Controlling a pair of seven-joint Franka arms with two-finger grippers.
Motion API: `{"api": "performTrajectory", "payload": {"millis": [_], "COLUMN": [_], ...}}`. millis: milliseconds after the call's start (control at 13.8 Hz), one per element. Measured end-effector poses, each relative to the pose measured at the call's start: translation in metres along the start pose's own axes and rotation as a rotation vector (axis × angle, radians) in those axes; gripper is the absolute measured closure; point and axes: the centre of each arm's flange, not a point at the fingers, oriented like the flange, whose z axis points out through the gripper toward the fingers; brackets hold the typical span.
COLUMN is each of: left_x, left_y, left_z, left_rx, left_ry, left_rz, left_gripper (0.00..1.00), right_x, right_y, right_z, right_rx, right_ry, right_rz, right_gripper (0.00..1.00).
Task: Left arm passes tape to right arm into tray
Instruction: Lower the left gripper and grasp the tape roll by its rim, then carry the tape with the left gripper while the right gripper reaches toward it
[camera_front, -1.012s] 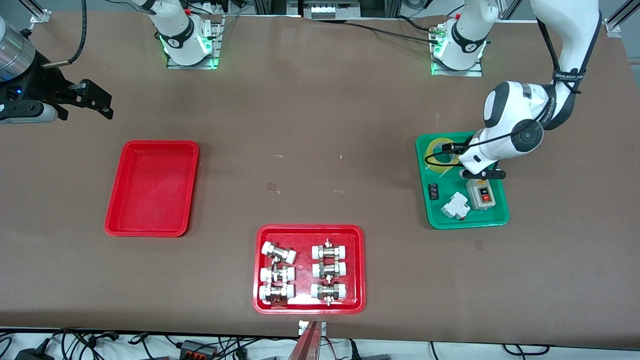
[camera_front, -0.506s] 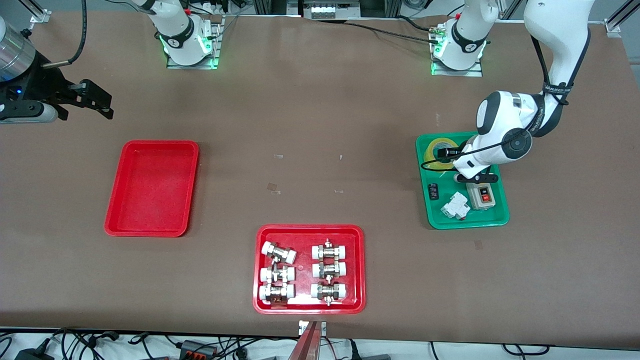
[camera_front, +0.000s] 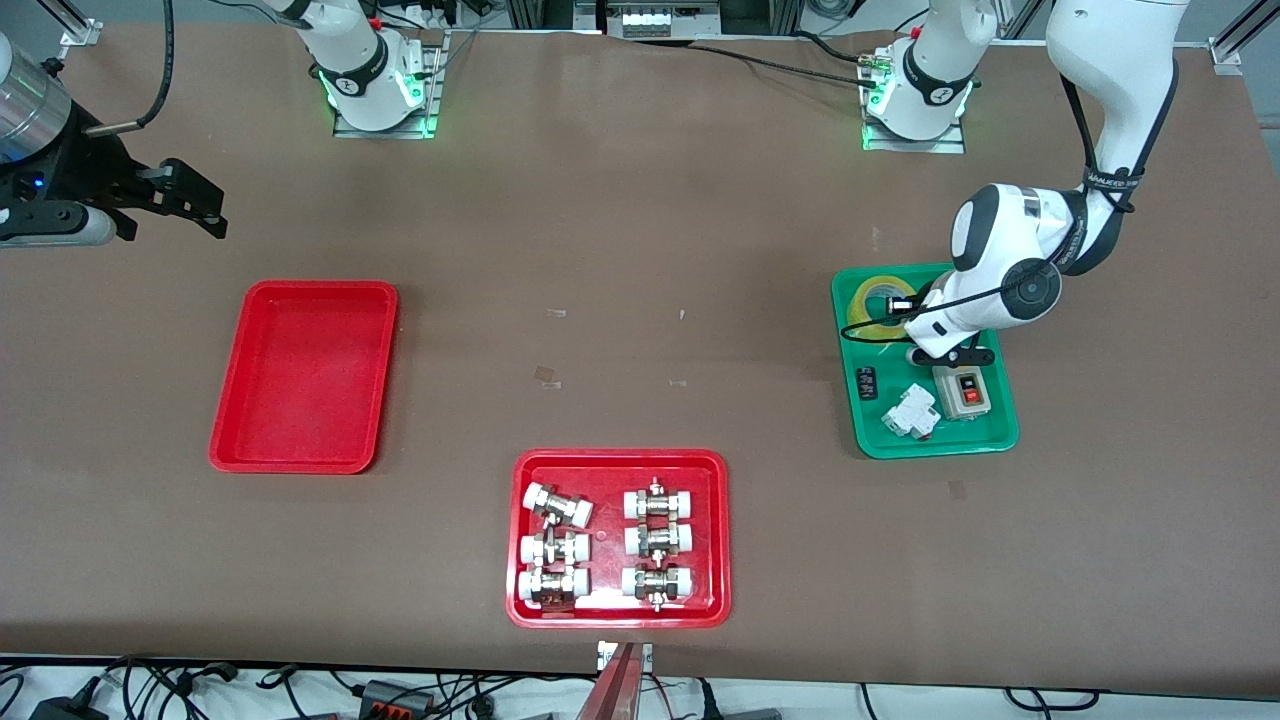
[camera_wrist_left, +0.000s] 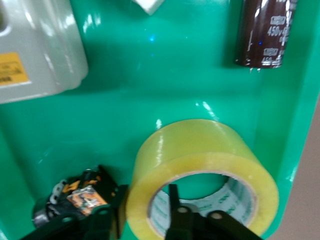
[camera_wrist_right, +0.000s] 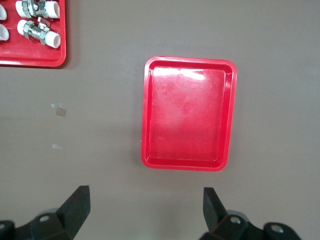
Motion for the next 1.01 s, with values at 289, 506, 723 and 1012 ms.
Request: {"api": "performTrajectory", "payload": {"millis": [289,506,723,1012], "left_x": [0.000,0.000,0.005,0.012], "left_y": [-0.001,0.000,0.003,0.011], "left_z": [0.000,-0.007,-0.054,-0.180], "left_rx": [0.000,0.004,0.011,0.009], "left_ry": [-0.003,-0.033,-0.093,-0.114], "left_rz": [0.000,0.001,0.013,0.080], "left_gripper": [0.78,0.78,0.78,0.78], "right_x": [0.000,0.000,0.000,0.000], "right_y": [0.000,0.000,0.000,0.000], "right_z": [0.000,0.000,0.000,0.000], "right_rx": [0.001,0.001,0.001,0.001], "right_ry": [0.000,0.000,0.000,0.000], "right_rz": [0.000,-0.001,-0.001,-0.001], "right_gripper": [0.00,0.00,0.00,0.00]}}
